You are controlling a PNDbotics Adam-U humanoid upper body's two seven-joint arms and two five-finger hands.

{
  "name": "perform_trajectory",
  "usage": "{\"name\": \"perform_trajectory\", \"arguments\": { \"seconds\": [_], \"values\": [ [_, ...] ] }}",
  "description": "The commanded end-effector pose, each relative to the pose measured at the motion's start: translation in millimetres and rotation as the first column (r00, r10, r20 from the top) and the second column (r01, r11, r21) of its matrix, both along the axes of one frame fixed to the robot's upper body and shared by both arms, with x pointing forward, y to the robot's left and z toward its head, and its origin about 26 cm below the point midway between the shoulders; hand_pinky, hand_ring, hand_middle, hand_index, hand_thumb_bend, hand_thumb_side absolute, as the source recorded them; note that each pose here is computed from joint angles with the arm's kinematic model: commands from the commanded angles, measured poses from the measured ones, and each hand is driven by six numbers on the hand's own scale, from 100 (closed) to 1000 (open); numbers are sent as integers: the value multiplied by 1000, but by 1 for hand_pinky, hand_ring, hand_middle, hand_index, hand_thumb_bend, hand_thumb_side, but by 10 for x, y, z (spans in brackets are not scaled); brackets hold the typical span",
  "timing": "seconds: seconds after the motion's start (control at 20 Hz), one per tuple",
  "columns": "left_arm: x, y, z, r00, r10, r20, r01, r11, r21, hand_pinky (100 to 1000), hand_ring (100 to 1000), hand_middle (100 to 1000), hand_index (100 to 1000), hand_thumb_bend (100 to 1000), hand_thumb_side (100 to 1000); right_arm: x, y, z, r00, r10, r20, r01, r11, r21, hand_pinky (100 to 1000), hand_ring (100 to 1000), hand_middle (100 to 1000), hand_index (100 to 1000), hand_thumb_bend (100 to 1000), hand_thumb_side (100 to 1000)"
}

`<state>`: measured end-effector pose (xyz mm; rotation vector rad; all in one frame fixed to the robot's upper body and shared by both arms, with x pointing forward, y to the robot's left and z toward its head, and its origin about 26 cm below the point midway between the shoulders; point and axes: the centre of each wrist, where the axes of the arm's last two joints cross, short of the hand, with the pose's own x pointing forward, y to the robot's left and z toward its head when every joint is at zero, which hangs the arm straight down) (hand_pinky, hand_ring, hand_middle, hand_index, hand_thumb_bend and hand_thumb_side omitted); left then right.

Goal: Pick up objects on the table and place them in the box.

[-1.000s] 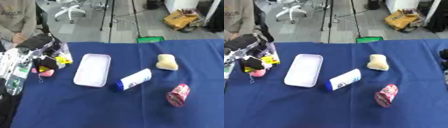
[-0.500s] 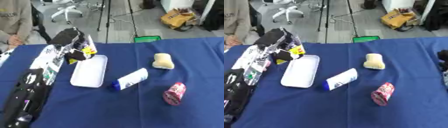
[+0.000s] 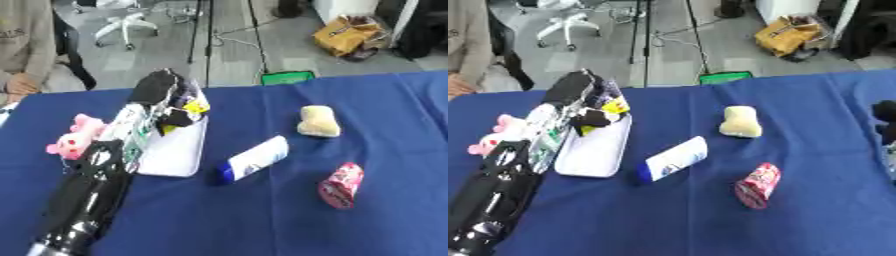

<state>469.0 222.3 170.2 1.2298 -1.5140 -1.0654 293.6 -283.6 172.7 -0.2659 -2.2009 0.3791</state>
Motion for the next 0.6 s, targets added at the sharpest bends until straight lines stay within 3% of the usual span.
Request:
{"name": "perform_trajectory", "arguments": {
  "seconds": [0.05,0.45,0.6],
  "values": [
    [61,17,-6,999,18,39,-17,1000,-16,299,239,327,550,323,406,-23,11,105,999,17,36,-16,1000,-15,879,884,799,849,100,543],
    [113,86,-265,994,94,51,-96,995,25,382,333,374,596,327,390,-20,13,112,999,21,38,-21,1000,-17,879,884,799,849,100,543],
    [119,119,-316,991,124,42,-127,989,78,456,384,414,627,344,396,-20,13,113,999,21,38,-21,1000,-17,879,883,799,849,100,544]
  ]
}}
